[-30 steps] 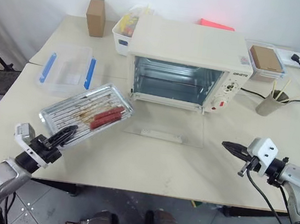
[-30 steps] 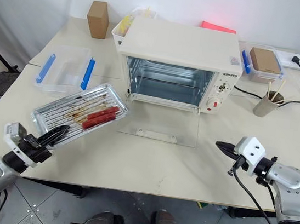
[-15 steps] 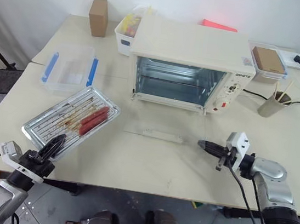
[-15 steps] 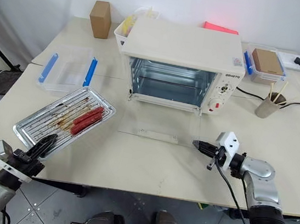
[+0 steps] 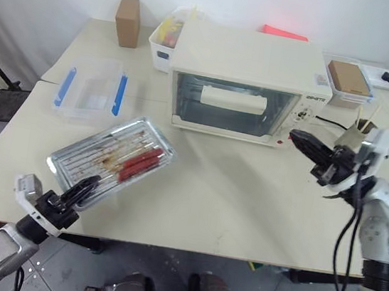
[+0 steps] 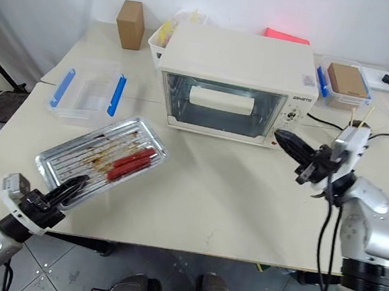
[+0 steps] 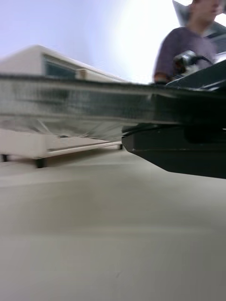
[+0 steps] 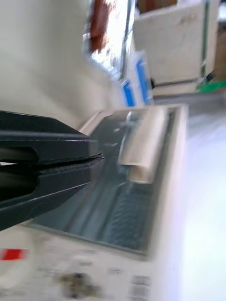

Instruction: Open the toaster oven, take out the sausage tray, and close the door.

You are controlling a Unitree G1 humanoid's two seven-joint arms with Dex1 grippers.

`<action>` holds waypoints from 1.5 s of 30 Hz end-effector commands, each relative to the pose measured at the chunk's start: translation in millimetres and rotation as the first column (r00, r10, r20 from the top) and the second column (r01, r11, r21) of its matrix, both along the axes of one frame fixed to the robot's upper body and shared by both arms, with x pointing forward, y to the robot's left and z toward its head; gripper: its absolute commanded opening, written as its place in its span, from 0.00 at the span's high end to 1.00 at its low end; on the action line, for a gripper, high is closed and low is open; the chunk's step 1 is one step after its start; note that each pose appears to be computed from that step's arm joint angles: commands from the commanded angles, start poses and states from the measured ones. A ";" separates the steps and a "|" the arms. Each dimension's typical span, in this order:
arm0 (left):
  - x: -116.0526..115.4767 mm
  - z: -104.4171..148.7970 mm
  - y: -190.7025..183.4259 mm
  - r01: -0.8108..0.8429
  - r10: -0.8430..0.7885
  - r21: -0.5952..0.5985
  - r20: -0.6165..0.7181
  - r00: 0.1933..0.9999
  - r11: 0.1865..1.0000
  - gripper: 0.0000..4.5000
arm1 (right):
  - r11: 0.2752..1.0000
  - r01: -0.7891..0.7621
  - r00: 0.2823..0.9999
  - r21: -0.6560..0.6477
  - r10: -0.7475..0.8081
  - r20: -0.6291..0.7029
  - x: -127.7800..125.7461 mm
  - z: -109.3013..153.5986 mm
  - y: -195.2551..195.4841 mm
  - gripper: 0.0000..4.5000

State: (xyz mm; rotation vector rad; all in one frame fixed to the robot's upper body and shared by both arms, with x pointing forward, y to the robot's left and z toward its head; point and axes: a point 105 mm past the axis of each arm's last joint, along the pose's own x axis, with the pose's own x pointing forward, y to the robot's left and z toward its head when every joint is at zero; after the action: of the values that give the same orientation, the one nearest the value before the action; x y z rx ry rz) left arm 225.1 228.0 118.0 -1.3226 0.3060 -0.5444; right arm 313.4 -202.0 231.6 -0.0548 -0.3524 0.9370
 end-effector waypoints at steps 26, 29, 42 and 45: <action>74.3 -22.3 -164.5 0.751 -0.717 0.060 -0.256 0.648 0.657 1.00 | 0.926 -0.033 0.983 -0.376 -0.038 -0.181 -113.0 -80.7 -46.3 0.01; 73.9 -25.3 -170.9 0.776 -0.735 0.074 -0.277 0.620 0.627 1.00 | 0.927 -0.016 0.983 -0.375 -0.055 -0.177 -115.1 -79.0 -46.4 0.01; 76.1 -16.6 -156.6 0.770 -0.730 0.149 -0.251 0.636 0.620 0.29 | 0.930 -0.008 0.983 -0.368 -0.060 -0.171 -108.4 -77.4 -36.4 0.00; 70.7 -15.3 -139.6 0.752 -0.710 0.195 -0.247 0.659 0.630 0.12 | 0.930 -0.016 0.984 -0.367 -0.052 -0.173 -105.4 -78.2 -35.6 0.00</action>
State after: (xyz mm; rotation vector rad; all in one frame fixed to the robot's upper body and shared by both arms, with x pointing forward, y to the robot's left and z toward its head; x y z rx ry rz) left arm 299.4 76.0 104.7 -0.9424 1.0549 -1.0806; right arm 207.2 -239.1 149.2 -0.3098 0.0147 0.9658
